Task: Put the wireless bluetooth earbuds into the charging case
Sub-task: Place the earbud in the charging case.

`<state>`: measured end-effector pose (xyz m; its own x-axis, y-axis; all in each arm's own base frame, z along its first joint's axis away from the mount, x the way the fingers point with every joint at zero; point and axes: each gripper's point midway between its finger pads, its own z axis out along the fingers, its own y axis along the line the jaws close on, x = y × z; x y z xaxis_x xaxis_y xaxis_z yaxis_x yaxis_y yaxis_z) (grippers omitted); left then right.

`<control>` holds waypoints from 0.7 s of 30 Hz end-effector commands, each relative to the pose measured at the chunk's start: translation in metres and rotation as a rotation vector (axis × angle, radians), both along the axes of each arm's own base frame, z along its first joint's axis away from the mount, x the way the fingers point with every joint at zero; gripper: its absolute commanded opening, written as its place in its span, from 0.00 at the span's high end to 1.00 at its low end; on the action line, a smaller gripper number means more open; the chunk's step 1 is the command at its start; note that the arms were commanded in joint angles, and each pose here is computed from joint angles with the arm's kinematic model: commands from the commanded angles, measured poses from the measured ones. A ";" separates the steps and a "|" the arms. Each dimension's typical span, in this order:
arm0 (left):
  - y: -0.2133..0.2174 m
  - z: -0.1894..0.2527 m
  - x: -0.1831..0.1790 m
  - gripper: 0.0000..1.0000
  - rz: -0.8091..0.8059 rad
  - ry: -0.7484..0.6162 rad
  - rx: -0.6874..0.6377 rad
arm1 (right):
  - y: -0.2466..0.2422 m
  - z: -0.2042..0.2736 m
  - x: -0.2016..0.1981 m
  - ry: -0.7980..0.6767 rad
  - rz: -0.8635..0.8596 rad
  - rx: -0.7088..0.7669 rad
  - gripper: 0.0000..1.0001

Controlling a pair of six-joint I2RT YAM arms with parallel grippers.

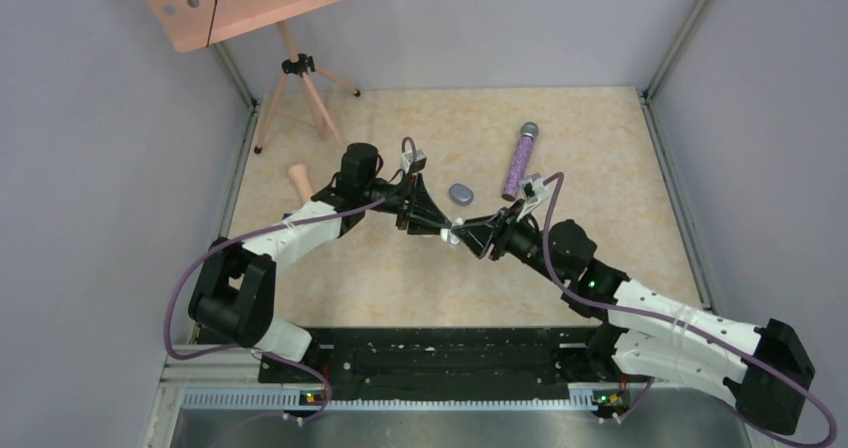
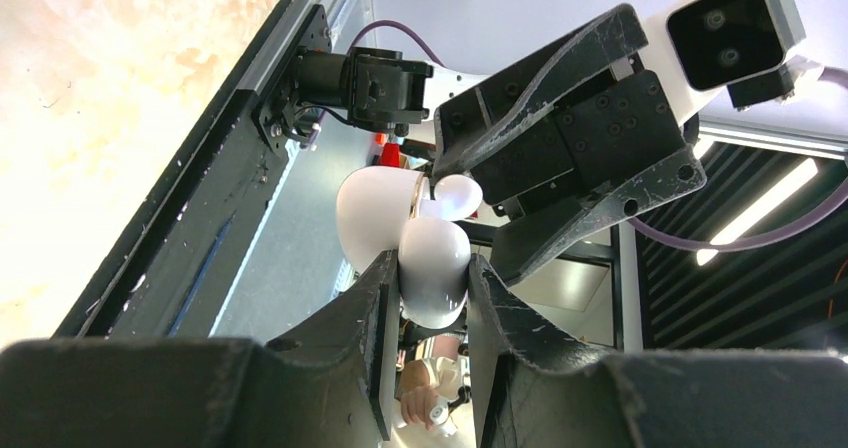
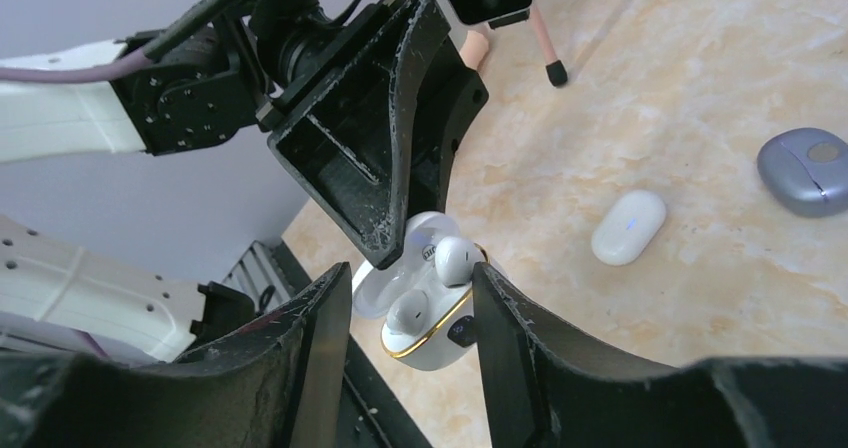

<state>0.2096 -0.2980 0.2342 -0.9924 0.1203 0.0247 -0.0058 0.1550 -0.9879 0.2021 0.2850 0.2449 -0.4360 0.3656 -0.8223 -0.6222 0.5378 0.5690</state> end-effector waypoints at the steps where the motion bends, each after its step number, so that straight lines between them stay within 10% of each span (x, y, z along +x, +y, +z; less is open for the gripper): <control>1: -0.001 0.021 -0.001 1.00 -0.012 -0.089 -0.037 | 0.004 0.028 -0.001 0.014 0.048 0.120 0.51; 21: 0.000 0.020 -0.002 1.00 -0.011 -0.092 -0.033 | 0.010 0.023 0.001 0.058 0.083 0.131 0.50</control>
<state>0.2081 -0.2970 0.2305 -0.9920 0.1208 0.0377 -0.0170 0.1681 -0.9856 0.2058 0.2874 0.2484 -0.5185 0.4178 -0.7461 -0.5839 0.4644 0.6659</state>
